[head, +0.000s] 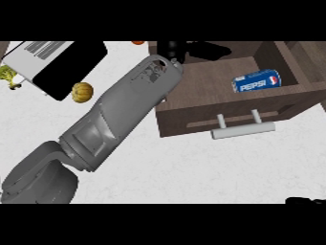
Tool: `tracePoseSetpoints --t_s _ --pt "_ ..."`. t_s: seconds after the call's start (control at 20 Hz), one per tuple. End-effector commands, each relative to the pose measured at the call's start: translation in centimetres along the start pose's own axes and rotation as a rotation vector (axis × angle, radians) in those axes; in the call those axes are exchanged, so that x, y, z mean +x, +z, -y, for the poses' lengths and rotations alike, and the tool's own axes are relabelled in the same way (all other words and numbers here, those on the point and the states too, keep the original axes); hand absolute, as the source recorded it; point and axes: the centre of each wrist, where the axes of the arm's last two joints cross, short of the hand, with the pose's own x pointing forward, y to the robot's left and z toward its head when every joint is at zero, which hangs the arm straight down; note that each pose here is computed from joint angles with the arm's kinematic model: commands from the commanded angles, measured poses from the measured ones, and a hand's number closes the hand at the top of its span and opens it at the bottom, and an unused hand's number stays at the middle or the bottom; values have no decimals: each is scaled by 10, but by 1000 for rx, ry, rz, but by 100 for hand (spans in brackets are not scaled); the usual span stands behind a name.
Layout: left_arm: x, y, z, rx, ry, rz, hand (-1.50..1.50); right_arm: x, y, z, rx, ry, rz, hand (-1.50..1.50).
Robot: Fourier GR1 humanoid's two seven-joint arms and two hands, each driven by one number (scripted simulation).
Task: Pick up the can, place it into the drawer and close the drawer
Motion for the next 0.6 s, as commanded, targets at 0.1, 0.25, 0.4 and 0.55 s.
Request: tracePoseSetpoints --t_s 0.1,0.25,0.4,0.55 --pt "-8 3 -1 10 52 -18 -150 20 -7 -1 32 195 103 -150" --pt "15 2 4 10 87 -18 -150 17 -8 -9 59 265 113 -150" --pt "9 0 1 14 117 -24 -150 24 -12 -3 110 329 174 -150" --pt "27 0 4 -1 153 -7 -150 28 -19 -22 98 406 184 -150"
